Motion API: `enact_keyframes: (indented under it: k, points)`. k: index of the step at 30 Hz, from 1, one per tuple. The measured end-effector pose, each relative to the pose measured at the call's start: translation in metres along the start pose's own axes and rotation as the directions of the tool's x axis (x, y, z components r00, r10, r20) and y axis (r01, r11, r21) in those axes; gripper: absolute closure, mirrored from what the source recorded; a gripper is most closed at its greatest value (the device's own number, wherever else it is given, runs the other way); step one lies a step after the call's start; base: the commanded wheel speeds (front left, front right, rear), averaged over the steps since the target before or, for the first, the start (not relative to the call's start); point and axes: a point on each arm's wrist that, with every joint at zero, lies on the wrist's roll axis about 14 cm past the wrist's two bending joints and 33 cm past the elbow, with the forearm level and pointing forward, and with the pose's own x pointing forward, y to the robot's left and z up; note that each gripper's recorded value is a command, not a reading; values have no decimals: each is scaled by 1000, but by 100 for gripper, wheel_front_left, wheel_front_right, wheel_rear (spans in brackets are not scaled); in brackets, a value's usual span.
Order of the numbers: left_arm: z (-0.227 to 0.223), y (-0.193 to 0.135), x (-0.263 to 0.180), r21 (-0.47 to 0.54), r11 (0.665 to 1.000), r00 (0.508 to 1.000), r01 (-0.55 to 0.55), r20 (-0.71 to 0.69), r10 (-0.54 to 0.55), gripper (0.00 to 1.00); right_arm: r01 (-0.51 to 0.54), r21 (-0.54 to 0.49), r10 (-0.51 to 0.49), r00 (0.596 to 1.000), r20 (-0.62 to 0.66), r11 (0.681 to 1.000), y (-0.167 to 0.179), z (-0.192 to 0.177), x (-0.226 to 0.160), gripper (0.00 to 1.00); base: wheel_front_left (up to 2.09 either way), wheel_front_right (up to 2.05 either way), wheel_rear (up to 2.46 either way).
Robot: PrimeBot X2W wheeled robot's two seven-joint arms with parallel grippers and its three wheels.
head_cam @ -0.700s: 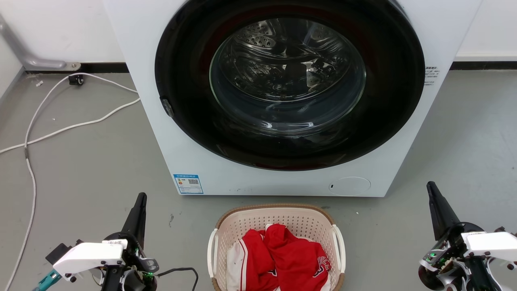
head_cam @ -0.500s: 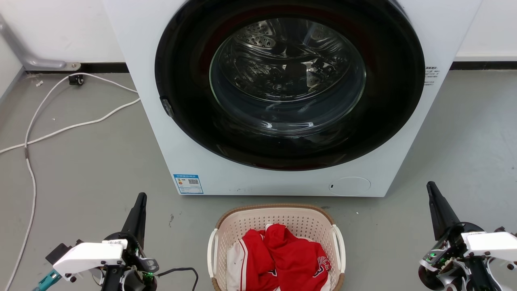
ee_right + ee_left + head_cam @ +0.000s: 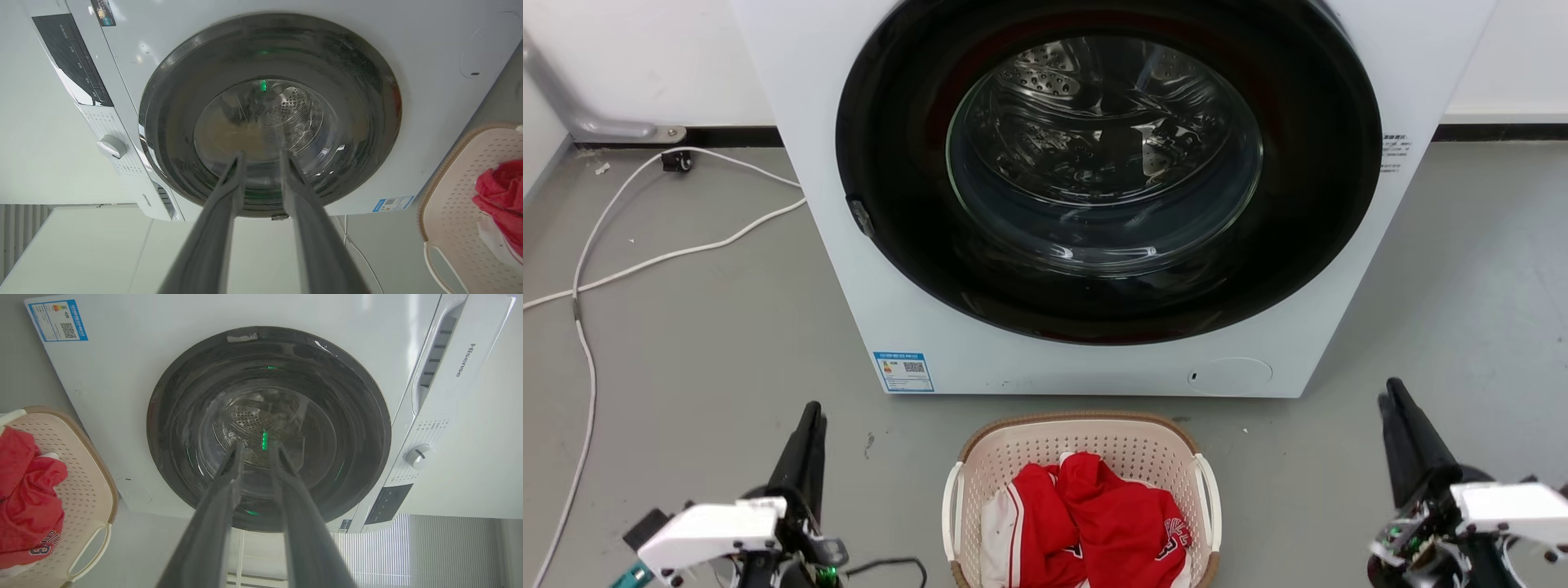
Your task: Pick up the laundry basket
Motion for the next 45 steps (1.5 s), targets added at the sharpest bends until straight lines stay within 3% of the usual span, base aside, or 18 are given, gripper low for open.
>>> enact_keyframes:
  k: [3, 13, 17, 18, 26, 35, 45]
  points:
    - [-2, 13, -5, -5, 999, 999, -38, -1, 38, 0, 38, 2, -38, 999, 6, 999, -13, 1, -6, 0, 0, 0, 0]
    - [-8, 2, -1, 46, 999, 1000, -8, 7, 7, 0, 21, -45, -20, 1000, 19, 999, -7, -4, -5, 0, 0, 0, 0]
    - [-9, -4, 1, 112, 994, 1000, 9, 10, -11, 0, 13, -99, -11, 1000, 24, 995, -4, -4, -4, 0, 0, 0, 0]
    - [-12, -10, 3, 170, 985, 1000, 25, 5, -26, 0, 5, -149, -1, 1000, 27, 989, 0, -4, -3, 0, 0, 0, 0]
    - [-19, -22, 6, 336, 940, 998, 63, -10, -63, 0, -7, -321, 19, 999, 33, 947, 6, -4, -3, 0, 0, 0, 0]
    - [-25, -27, 7, 513, 855, 996, 83, -24, -82, 0, -31, -533, 48, 999, 17, 845, 14, -9, -2, 0, 0, 0, 0]
    - [-30, -34, 9, 676, 728, 993, 109, -40, -112, 0, -51, -747, 67, 998, -9, 663, 18, -16, -2, 0, 0, 0, 0]
